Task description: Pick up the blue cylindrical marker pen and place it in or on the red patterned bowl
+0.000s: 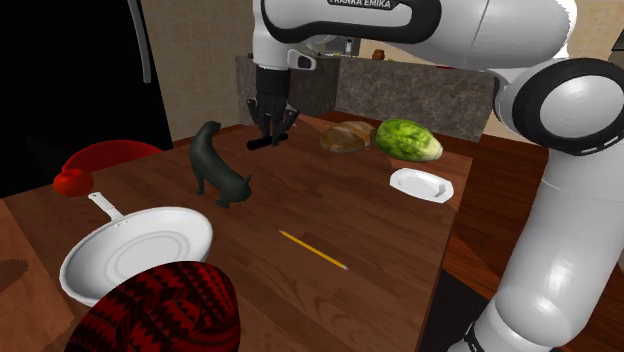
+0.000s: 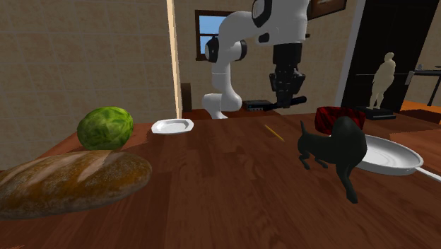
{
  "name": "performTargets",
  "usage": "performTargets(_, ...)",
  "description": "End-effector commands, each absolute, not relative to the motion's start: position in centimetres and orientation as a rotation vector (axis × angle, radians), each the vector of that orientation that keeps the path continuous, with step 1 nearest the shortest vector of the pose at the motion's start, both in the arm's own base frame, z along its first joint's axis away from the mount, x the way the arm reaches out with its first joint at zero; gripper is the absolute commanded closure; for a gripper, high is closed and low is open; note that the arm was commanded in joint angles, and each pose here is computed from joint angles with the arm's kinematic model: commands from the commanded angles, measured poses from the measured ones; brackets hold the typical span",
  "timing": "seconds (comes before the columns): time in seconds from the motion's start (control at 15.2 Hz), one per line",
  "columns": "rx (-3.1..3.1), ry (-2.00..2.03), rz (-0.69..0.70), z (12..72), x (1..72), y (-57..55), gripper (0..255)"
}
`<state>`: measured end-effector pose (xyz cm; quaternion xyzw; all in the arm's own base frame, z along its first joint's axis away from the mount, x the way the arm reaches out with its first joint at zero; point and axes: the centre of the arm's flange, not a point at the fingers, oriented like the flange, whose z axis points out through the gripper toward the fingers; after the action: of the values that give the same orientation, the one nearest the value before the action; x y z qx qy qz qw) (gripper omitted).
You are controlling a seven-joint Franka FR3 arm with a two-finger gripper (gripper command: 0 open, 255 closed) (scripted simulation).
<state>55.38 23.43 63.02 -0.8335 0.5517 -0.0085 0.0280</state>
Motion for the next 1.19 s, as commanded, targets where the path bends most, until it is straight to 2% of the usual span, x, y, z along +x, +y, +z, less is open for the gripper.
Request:
performTargets(0.0,-2.572,1.705,-0.026,62.9,53.7,25.4,255)
performTargets(1.12,-2.572,1.705,-0.026,63.3,39.2,42.5,255)
